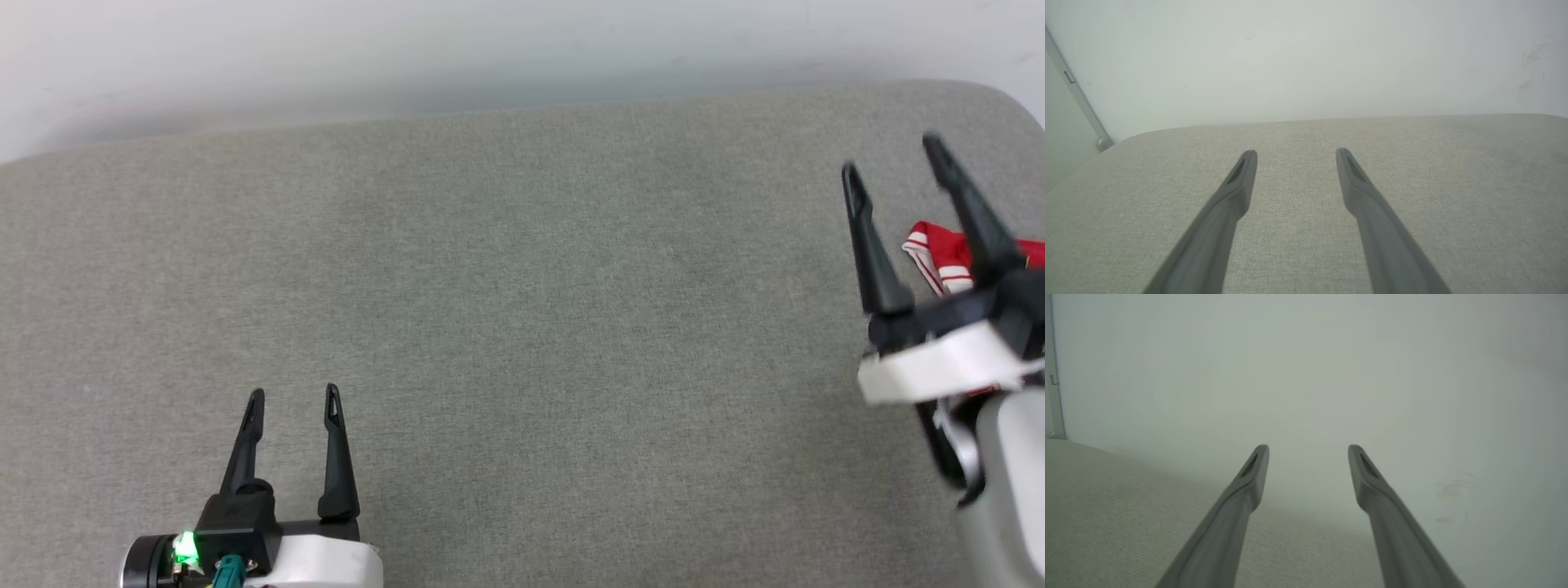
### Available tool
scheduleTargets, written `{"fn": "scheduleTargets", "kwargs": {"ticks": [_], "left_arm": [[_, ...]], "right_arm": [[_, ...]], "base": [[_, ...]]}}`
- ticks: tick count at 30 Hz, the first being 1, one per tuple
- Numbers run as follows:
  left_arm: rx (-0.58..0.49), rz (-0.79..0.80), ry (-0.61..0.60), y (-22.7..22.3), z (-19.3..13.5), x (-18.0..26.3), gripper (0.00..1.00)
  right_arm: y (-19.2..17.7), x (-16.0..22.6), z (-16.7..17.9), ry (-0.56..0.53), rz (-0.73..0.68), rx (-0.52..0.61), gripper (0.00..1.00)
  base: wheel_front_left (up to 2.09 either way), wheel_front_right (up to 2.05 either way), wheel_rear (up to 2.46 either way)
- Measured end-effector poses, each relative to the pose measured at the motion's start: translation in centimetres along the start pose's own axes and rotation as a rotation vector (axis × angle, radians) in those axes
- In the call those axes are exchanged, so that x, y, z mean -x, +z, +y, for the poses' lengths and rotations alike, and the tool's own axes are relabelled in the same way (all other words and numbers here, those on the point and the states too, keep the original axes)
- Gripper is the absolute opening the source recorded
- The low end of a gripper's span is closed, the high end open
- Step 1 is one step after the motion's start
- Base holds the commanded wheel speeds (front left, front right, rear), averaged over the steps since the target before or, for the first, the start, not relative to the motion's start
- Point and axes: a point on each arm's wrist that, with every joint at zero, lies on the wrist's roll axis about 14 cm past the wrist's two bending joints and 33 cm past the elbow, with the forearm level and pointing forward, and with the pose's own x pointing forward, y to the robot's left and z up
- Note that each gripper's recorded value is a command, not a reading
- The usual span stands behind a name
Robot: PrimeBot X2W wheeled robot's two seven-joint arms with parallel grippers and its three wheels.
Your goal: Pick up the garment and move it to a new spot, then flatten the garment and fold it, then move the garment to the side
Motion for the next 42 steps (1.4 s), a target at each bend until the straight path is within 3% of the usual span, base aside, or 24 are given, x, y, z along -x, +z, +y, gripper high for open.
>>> {"fn": "scheduleTargets", "kwargs": {"ticks": [8,17,35,36,42], "left_arm": [[0.001,-0.001,0.014,0.4,0.5,1.5,1.00],[-0.007,0.003,0.043,0.6,1.5,3.9,1.00],[0.014,-0.003,0.046,1.0,1.8,6.2,1.00],[0.021,-0.002,0.045,1.0,1.8,6.2,0.00],[0.037,0.045,0.046,-0.3,1.7,6.5,0.00]], "right_arm": [[-3.1,5.4,1.2,-0.098,0.112,-0.132,1.00],[-3.9,10.0,2.8,-0.153,0.171,-0.214,1.00],[-3.5,13.2,4.0,-0.184,0.187,-0.282,1.00],[-3.5,13.2,4.0,-0.185,0.187,-0.288,0.00],[-4.9,13.9,4.4,-0.189,0.237,-0.310,0.00]], "base": [[0.00,0.00,0.00],[0.00,0.00,0.00],[0.00,0.00,0.00],[0.00,0.00,0.00],[0.00,0.00,0.00]]}}
